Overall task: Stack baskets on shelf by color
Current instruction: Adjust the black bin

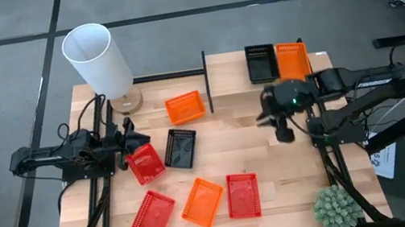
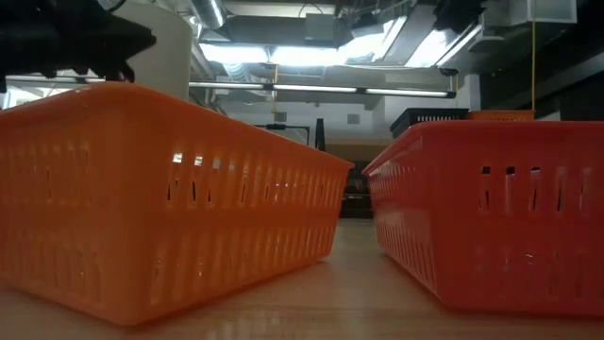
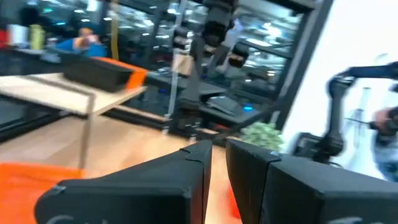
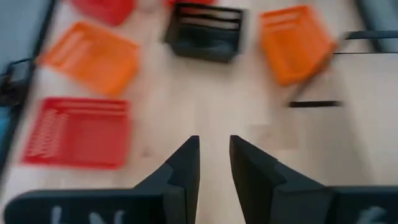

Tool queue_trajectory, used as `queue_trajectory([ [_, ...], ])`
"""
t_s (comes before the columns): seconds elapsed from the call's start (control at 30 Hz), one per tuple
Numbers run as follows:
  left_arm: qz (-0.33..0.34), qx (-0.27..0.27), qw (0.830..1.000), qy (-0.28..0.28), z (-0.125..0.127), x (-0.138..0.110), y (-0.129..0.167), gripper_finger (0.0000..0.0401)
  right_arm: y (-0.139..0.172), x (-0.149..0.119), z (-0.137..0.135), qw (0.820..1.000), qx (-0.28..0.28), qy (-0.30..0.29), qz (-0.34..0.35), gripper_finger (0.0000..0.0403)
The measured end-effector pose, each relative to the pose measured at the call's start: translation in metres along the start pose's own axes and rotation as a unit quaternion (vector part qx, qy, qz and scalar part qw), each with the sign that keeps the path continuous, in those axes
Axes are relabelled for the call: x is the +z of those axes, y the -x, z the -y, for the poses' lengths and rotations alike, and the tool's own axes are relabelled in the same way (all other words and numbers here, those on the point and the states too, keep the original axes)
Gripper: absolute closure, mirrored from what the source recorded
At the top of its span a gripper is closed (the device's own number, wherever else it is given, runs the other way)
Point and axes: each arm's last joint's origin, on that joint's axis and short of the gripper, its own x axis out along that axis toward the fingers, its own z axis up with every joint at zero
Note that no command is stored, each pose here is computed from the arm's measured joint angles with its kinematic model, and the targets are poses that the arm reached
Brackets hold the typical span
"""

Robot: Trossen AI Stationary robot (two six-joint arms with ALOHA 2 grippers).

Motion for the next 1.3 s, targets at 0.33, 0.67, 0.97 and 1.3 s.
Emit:
queue_trajectory([
  [0.33, -0.040, -0.141, 0.989, -0.028, 0.034, 0.015, -0.032, 0.0360, 0.005, -0.008, -0.050, 0.995, 0.086, 0.051, -0.009, 0.0314],
  [0.67, -0.228, 0.058, 0.955, -0.180, 0.050, 0.007, -0.121, 0.0360, 0.008, -0.013, -0.065, 0.991, 0.110, 0.076, -0.012, 0.0314],
  [0.97, -0.435, 0.202, 0.873, -0.089, 0.019, -0.026, -0.146, 0.0360, 0.009, -0.015, -0.070, 0.989, 0.119, 0.086, -0.015, 0.0314],
  [1.3, -0.541, 0.179, 0.822, -0.026, -0.010, -0.065, -0.154, 0.0360, 0.009, -0.015, -0.070, 0.991, 0.100, 0.087, -0.010, 0.0315],
])
